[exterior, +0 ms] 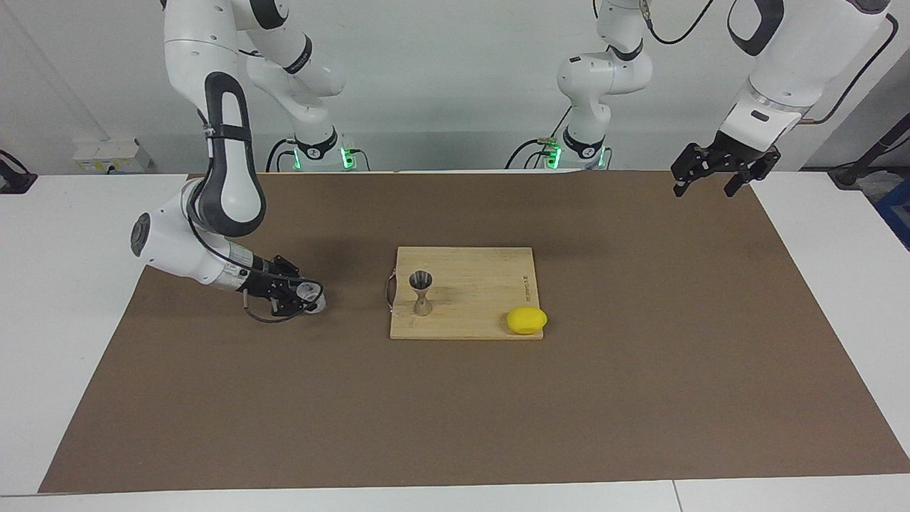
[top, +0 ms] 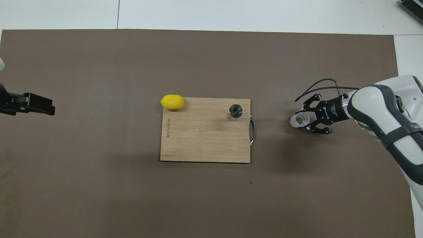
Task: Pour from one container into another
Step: 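Carry the glass back beside the board with the right gripper, then set the glass down and open the right gripper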
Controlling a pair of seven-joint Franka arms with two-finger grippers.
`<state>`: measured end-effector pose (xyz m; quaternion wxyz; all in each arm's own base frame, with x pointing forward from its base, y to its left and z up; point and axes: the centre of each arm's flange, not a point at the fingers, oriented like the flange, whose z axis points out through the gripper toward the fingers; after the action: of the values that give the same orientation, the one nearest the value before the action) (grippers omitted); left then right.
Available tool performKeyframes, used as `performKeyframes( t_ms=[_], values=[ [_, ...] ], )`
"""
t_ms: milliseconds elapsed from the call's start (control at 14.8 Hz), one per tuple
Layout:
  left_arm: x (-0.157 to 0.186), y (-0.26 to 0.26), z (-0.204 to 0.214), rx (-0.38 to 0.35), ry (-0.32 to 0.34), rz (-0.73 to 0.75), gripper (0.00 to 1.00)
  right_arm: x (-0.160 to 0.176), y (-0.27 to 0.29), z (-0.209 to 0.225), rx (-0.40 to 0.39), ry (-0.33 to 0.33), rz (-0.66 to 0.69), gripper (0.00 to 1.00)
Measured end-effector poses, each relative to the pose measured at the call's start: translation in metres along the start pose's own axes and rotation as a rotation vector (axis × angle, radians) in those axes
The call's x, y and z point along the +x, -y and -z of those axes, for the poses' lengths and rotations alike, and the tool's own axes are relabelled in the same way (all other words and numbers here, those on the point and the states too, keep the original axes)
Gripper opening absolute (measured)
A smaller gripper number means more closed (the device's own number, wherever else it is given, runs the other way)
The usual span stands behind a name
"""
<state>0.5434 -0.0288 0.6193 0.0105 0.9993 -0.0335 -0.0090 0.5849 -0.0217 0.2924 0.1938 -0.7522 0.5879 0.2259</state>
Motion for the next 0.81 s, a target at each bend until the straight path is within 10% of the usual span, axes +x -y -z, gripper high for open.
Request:
performKeyframes(
  t_ms=[203, 474, 813],
  values=[
    [0.000, 0.000, 0.000, 0.000, 0.000, 0.000, 1.00, 0.002, -0.004, -0.002, -0.006, 0.003, -0.008, 0.56],
    [0.000, 0.000, 0.000, 0.000, 0.000, 0.000, 1.00, 0.005, -0.008, 0.013, 0.018, -0.006, -0.015, 0.96],
    [0.000, 0.000, 0.000, 0.000, 0.000, 0.000, 1.00, 0.003, -0.016, 0.056, 0.047, -0.078, 0.018, 1.00]
  ],
)
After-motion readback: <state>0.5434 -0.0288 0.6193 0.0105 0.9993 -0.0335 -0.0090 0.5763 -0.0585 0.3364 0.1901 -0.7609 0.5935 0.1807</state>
